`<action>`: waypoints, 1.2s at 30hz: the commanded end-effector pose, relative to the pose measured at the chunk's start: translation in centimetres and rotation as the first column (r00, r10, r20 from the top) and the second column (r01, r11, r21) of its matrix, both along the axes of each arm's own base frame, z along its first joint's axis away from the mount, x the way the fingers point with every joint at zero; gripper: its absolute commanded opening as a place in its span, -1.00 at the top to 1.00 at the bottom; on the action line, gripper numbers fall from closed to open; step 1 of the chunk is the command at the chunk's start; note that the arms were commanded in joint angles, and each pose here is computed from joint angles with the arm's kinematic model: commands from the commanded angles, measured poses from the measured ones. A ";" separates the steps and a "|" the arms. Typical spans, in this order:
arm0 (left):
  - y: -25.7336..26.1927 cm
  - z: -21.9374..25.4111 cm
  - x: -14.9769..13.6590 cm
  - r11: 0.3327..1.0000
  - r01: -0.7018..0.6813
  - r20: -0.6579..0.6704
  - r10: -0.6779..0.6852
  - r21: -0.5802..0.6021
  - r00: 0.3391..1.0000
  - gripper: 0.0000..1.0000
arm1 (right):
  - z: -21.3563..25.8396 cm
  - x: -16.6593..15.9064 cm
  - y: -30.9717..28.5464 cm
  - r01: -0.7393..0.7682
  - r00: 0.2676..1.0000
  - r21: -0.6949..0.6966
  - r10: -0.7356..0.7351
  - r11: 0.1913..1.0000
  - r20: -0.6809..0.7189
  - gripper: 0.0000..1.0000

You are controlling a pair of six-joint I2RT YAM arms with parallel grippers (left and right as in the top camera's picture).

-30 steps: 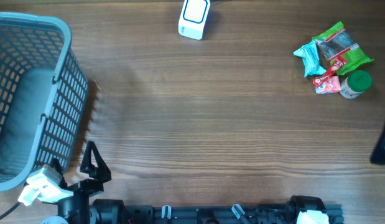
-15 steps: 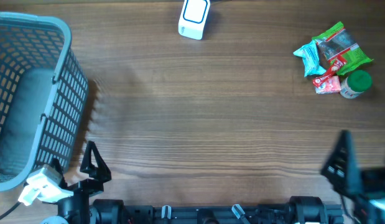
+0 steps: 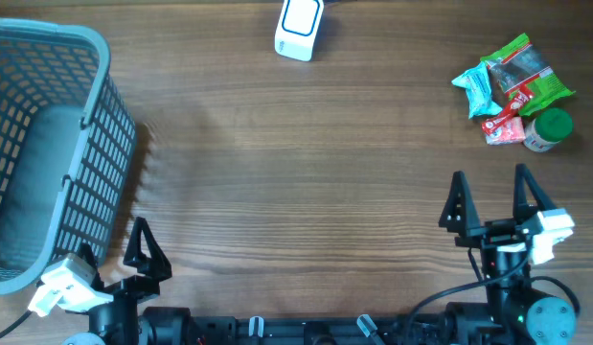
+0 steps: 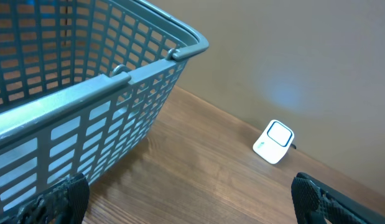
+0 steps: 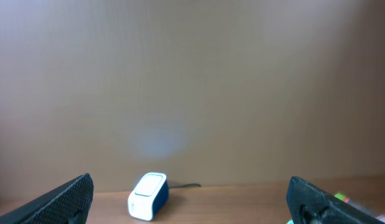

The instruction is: Scan the item barcode

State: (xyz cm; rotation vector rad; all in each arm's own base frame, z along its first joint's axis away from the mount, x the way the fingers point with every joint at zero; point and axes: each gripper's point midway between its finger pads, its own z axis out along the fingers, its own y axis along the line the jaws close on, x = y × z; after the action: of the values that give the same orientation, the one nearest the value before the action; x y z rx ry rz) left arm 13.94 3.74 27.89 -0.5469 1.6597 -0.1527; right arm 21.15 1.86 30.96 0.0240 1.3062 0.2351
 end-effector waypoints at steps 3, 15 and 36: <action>0.0 0.1 0.0 1.000 -0.002 0.006 0.002 -0.006 1.000 -1.00 | -3.2 1.2 0.6 0.006 1.000 -0.142 -0.003 0.990 0.026 -0.99; 0.0 0.1 0.0 1.000 -0.002 0.006 0.002 -0.006 1.000 -1.00 | -10.4 3.1 0.8 -0.017 0.993 -0.178 -0.005 0.984 -0.118 -0.99; 0.0 0.1 0.0 1.000 -0.002 0.006 0.002 -0.006 1.000 -1.00 | -13.7 3.4 0.9 -0.045 0.966 -0.141 0.007 0.989 -0.258 -0.99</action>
State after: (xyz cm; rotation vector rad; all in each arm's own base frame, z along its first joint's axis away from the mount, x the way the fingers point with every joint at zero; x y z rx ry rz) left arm 13.94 3.74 27.89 -0.5466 1.6598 -0.1530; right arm 24.63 2.28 17.34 -0.0827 1.5786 0.1295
